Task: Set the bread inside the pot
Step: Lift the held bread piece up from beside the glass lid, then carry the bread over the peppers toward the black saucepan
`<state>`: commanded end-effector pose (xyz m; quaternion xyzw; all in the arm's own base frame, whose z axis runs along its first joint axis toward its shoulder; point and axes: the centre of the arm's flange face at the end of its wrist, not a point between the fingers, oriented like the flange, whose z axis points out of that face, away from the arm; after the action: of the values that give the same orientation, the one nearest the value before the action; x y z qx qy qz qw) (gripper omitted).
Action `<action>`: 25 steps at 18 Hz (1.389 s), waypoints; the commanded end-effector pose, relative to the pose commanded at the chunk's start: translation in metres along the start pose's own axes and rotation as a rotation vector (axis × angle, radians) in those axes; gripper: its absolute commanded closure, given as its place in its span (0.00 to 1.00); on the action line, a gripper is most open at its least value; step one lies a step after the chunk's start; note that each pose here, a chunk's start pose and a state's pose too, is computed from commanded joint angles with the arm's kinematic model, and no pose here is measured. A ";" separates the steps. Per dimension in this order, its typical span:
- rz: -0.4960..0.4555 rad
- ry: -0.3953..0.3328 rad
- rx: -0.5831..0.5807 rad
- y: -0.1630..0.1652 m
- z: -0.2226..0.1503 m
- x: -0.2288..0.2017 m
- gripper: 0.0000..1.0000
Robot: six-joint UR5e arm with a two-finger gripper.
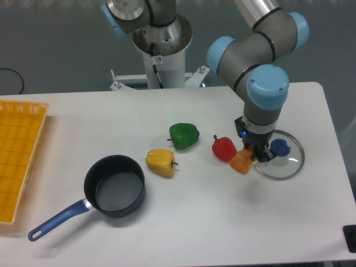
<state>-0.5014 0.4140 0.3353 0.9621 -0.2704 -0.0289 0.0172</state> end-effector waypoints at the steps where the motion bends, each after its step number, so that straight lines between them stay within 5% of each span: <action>1: 0.000 0.000 0.002 0.000 0.000 0.000 0.58; 11: -0.035 0.010 0.004 -0.011 0.001 0.007 0.58; 25: -0.158 0.029 0.015 -0.199 0.001 0.080 0.58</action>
<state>-0.3293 0.5422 0.3213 0.9809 -0.1935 -0.0141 0.0116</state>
